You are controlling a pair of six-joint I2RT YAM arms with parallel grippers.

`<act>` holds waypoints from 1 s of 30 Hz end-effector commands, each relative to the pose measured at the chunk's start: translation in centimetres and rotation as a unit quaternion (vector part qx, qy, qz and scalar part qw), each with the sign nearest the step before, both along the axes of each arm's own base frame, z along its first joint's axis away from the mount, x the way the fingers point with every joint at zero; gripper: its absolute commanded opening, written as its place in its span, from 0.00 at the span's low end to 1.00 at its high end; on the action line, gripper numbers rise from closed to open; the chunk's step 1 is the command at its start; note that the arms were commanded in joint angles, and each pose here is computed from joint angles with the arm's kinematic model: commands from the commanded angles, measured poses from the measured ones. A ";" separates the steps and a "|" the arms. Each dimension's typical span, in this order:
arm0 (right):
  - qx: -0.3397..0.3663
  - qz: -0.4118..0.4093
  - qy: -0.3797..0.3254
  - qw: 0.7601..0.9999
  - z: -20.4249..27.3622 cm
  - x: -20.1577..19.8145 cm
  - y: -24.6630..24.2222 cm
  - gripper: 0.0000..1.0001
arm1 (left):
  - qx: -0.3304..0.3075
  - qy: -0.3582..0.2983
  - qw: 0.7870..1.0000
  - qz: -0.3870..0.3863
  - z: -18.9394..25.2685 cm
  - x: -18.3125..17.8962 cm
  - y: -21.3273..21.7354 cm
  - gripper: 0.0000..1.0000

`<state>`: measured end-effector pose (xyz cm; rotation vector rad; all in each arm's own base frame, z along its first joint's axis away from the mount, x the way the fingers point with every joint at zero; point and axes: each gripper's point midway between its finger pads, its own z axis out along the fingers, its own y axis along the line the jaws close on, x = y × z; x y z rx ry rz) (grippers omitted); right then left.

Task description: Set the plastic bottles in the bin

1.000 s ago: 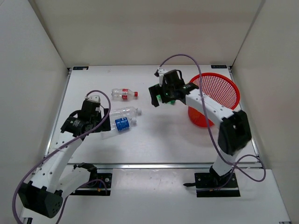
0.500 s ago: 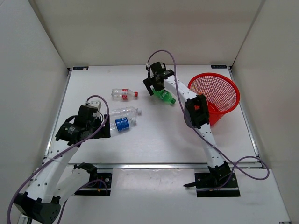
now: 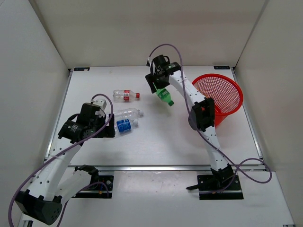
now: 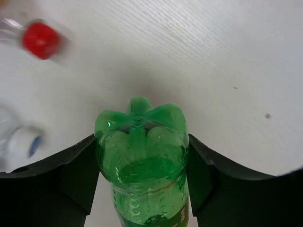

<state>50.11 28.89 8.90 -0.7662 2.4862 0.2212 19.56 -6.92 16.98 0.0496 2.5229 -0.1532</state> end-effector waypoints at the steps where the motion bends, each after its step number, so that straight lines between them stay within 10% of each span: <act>1: 0.105 0.027 -0.111 0.988 16.3 -2.6 1.6 0.40 | -0.047 -0.037 0.998 -0.027 2.2 0.7 -1.7 0.99; 10: 0.145 -0.072 -0.227 0.960 29.7 -7.2 -9.8 0.39 | -0.049 -0.008 0.998 -0.046 0.2 0.9 -2.8 0.99; 24: 0.144 -0.236 -0.295 0.915 23.1 -6.1 -26.4 0.52 | -0.012 -0.001 0.999 -0.046 -1.8 6.5 -2.8 0.98; 30: 0.171 -0.266 -0.293 0.902 21.2 -6.6 -29.9 0.99 | 0.028 0.015 0.995 -0.096 -4.1 7.4 -1.7 0.99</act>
